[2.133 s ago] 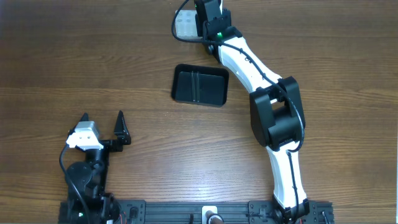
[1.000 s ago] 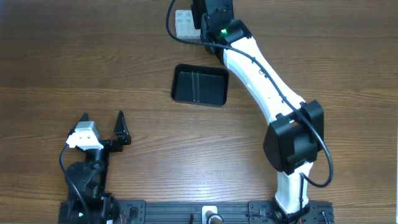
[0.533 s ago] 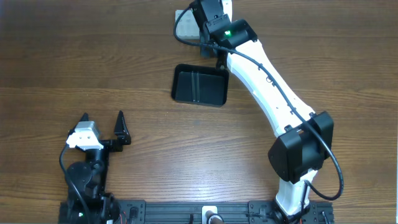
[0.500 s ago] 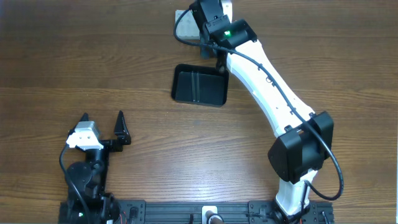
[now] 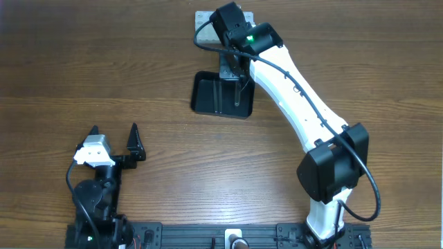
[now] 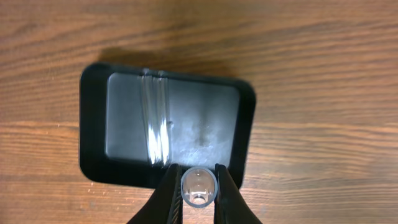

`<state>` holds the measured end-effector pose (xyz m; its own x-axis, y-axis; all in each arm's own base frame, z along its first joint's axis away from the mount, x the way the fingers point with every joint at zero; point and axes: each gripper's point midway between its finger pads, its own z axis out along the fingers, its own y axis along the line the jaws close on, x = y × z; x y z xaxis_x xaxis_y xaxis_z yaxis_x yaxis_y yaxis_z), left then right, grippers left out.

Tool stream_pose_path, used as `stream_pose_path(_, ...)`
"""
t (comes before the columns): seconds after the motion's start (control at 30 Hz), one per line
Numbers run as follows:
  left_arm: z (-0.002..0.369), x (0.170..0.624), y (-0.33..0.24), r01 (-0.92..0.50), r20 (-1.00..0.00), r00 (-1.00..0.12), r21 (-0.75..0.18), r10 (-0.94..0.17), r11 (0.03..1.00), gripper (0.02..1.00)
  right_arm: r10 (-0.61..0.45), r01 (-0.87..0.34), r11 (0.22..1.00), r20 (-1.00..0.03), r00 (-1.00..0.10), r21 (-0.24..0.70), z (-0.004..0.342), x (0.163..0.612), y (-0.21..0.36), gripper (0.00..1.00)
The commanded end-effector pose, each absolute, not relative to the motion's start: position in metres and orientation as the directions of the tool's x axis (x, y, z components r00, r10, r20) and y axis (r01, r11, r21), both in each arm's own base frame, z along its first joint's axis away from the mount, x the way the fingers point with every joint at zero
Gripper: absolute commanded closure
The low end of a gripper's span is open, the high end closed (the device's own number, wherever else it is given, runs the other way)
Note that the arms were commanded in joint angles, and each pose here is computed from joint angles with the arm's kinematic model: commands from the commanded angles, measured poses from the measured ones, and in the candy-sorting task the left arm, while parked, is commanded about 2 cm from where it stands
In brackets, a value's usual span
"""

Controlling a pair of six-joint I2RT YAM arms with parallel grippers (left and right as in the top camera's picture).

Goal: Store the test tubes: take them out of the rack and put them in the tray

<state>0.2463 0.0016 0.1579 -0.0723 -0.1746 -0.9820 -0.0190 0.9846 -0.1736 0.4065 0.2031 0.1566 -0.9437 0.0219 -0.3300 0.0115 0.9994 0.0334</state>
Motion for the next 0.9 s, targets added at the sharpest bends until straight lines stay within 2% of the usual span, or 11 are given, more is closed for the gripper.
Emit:
stream_pose_path(0.03, 0.157, 0.246, -0.001, -0.002, -0.985, -0.075, -0.157, -0.157, 0.988, 0.023, 0.036, 0.016, 0.997, -0.269, -0.963, 0.077, 0.141, 0.405, 0.213, 0.956)
stream_pose_path(0.33, 0.157, 0.246, -0.001, -0.002, -0.985, -0.075, -0.157, -0.157, 0.988, 0.023, 0.094, 0.059, 0.987, -0.24, -0.966, 0.152, 0.139, 0.42, 0.204, 0.945)
stream_pose_path(0.5, 0.157, 0.246, -0.001, -0.002, -0.985, -0.075, -0.157, -0.157, 0.988, 0.02, 0.113, 0.082, 0.986, -0.229, -0.967, 0.142, 0.139, 0.435, 0.194, 0.932)
stream_pose_path(0.9, 0.157, 0.246, -0.001, -0.001, -0.985, -0.075, -0.157, -0.157, 0.988, 0.02, 0.087, 0.071, 0.992, -0.159, -0.983, 0.106, 0.11, 0.444, 0.199, 0.925)
